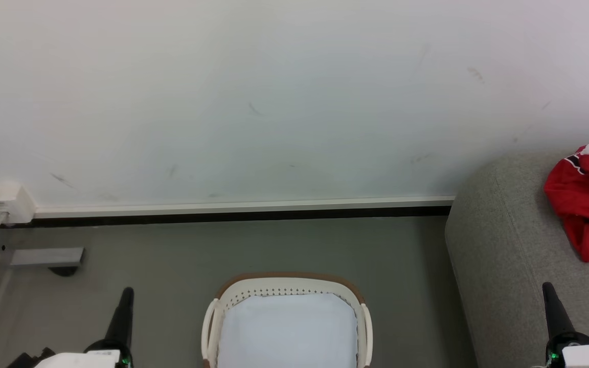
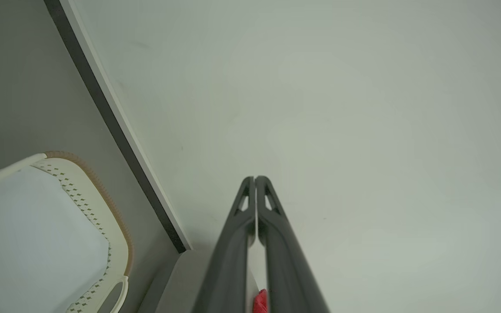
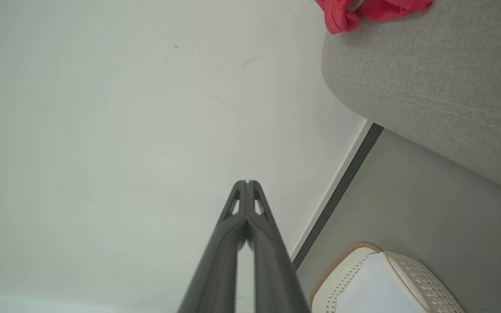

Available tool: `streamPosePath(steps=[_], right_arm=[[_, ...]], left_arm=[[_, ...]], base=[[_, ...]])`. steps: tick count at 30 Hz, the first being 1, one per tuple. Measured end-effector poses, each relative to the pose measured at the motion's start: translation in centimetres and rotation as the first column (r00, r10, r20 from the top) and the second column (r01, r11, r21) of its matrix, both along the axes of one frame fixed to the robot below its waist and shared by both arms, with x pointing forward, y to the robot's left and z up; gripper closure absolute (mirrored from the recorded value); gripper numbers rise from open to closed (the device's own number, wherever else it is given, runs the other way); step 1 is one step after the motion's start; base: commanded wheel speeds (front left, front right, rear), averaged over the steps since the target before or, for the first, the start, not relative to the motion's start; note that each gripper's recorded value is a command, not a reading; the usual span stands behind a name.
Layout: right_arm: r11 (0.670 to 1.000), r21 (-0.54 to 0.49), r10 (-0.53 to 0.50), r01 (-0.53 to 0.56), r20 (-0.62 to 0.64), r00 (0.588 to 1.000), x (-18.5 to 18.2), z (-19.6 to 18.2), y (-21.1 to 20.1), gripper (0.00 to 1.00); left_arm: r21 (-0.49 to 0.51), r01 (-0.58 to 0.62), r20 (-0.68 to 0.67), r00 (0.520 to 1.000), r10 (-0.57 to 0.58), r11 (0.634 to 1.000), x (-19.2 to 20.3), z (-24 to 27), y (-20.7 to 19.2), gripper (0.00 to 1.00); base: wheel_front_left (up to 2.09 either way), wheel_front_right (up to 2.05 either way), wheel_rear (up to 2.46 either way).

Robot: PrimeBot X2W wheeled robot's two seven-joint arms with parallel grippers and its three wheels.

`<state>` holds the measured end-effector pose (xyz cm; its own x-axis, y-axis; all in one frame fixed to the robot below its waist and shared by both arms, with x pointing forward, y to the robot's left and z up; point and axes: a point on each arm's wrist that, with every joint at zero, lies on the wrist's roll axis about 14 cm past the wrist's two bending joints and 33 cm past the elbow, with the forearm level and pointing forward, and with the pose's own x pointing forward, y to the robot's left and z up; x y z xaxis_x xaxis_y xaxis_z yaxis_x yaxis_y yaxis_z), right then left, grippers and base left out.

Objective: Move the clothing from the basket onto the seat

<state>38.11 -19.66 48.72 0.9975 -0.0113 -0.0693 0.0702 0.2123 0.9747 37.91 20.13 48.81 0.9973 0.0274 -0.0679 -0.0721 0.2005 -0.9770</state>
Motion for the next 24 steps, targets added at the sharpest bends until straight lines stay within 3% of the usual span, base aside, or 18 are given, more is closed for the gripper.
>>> streamPosePath(steps=[24], right_arm=[[0.984,0.178,0.0,-0.008,0.047,0.999,0.5,1.3,-0.1,1.0]], left_arm=[[-0.17,0.02,0.047,0.999,-0.012,0.985,0.7,1.2,-0.2,1.0]], base=[[0.0,0.0,0.0]])
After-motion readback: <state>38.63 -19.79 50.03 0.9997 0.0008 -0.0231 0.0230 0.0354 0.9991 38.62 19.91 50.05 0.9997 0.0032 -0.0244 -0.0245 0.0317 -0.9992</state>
